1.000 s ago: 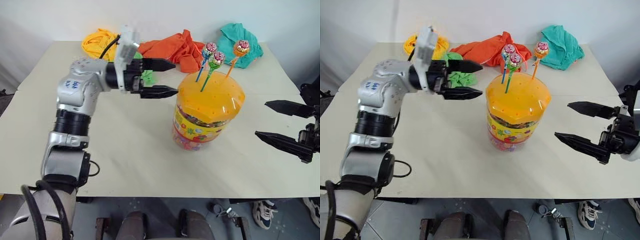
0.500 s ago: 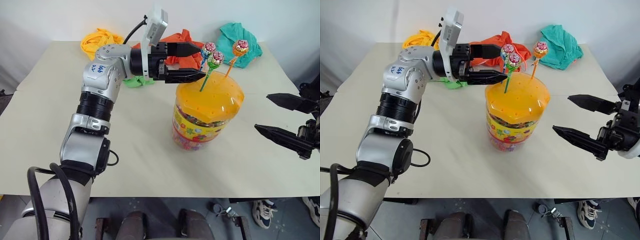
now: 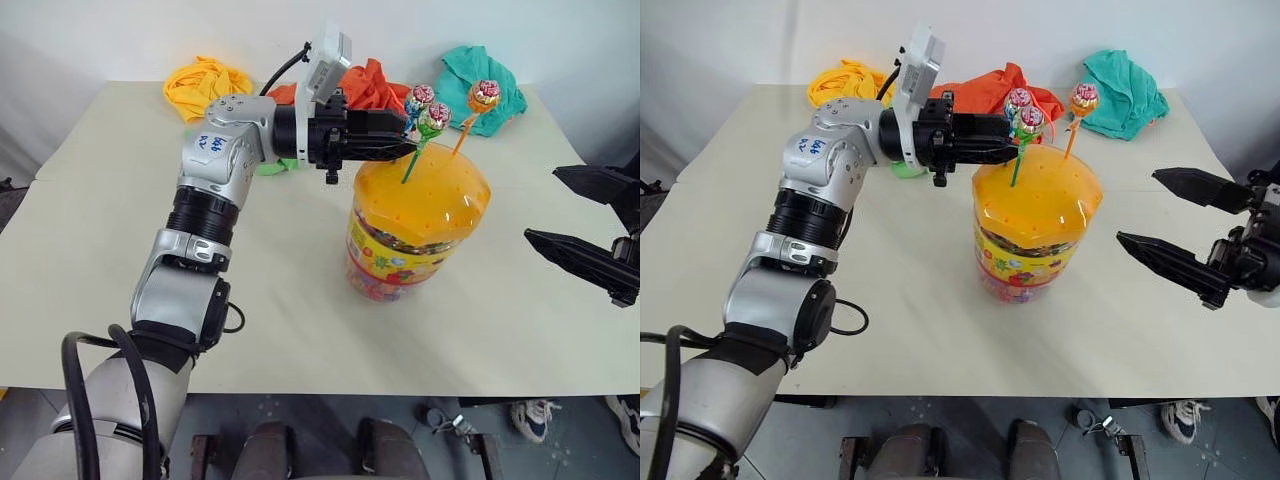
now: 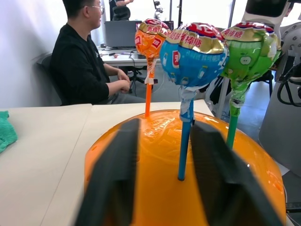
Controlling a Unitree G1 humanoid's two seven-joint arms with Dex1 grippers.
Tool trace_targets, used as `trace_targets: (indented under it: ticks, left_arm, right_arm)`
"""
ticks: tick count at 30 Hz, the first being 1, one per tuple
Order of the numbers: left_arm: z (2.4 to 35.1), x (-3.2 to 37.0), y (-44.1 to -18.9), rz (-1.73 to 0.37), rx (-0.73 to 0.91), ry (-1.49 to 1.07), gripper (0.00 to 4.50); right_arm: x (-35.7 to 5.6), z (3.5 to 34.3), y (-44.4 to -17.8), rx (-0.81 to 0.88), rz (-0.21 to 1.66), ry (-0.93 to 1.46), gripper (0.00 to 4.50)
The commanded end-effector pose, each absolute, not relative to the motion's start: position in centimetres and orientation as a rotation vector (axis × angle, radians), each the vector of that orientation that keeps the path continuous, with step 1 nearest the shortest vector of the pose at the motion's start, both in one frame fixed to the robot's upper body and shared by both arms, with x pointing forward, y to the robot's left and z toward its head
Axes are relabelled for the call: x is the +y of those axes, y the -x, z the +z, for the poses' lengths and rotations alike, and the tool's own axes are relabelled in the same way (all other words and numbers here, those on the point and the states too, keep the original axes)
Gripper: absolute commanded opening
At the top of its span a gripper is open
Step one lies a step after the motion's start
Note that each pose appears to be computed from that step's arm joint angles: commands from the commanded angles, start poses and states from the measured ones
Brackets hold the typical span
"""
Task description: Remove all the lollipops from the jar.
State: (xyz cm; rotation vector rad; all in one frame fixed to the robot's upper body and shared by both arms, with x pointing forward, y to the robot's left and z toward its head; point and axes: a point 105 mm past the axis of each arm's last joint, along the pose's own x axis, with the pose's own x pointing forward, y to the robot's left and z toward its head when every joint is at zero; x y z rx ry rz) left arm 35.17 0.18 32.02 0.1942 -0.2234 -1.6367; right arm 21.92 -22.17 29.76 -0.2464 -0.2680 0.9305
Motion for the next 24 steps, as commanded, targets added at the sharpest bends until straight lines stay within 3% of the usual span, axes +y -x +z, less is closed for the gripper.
trace_targets:
  ticks: [1, 11, 14, 17, 22, 24]
  left_arm:
    - [34.7, 0.2, -34.2, -1.642, -0.315, -0.213, 0.14]
    - [38.3, 0.4, -33.7, -1.572, -0.425, -0.153, 0.05]
    - [39.4, 1.5, -34.8, -1.461, -0.409, -0.104, 0.05]
    - [39.0, 3.6, -37.3, -1.273, -0.271, -0.057, 0.05]
    - [35.1, 8.3, -39.2, -1.059, -0.010, -0.078, 0.05]
    - [32.2, 11.0, -39.4, -0.964, 0.113, -0.094, 0.05]
  right_arm:
    - [-22.6, 30.9, -21.3, -0.324, 0.907, 0.280, 4.50]
    - [-23.1, 31.4, -21.8, -0.329, 0.903, 0.303, 4.50]
    - [-23.1, 31.5, -21.9, -0.331, 0.913, 0.306, 4.50]
    - [-22.9, 31.2, -21.9, -0.302, 0.942, 0.300, 4.50]
    - [-22.2, 29.2, -21.5, -0.202, 1.029, 0.319, 4.50]
    - [-21.5, 28.0, -21.1, -0.139, 1.091, 0.338, 4.50]
